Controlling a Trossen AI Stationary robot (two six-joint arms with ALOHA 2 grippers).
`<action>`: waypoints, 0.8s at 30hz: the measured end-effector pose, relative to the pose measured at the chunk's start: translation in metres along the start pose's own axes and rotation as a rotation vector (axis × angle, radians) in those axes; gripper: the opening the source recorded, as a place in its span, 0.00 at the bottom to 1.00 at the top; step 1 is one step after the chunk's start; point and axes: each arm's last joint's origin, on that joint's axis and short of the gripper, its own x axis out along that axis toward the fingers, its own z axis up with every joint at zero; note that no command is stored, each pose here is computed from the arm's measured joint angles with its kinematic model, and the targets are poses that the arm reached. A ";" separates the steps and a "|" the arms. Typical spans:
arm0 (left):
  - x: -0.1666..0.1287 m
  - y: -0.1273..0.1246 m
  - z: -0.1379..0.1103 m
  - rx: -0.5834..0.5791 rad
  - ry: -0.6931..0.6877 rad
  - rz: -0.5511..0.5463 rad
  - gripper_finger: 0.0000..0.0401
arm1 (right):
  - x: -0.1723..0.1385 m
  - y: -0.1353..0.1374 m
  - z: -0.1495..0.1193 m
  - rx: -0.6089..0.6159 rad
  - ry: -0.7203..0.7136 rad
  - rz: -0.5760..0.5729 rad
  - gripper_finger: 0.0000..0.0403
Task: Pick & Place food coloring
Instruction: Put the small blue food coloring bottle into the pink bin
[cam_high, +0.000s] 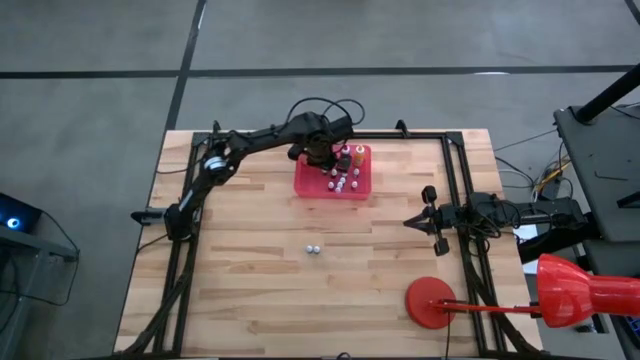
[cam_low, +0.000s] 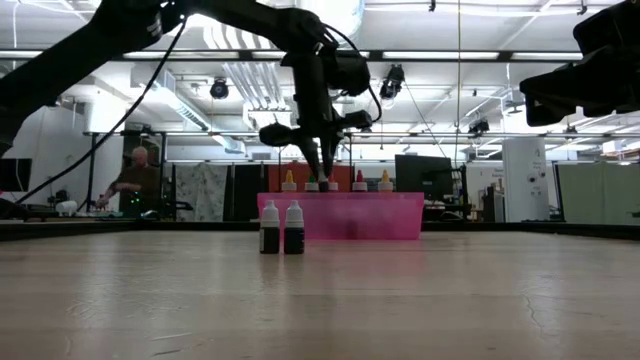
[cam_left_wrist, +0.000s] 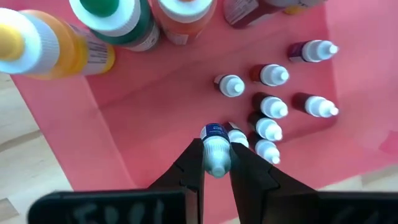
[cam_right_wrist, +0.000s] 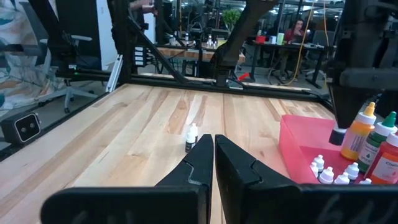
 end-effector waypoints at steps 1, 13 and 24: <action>0.003 0.000 0.000 -0.003 0.001 0.005 0.08 | 0.000 0.000 0.000 0.000 0.000 0.000 0.02; 0.026 0.002 -0.002 -0.007 -0.008 0.027 0.08 | 0.000 0.000 0.000 -0.003 0.000 0.000 0.02; 0.043 0.004 -0.003 -0.014 -0.026 0.030 0.08 | 0.000 0.000 0.000 -0.002 0.000 0.000 0.02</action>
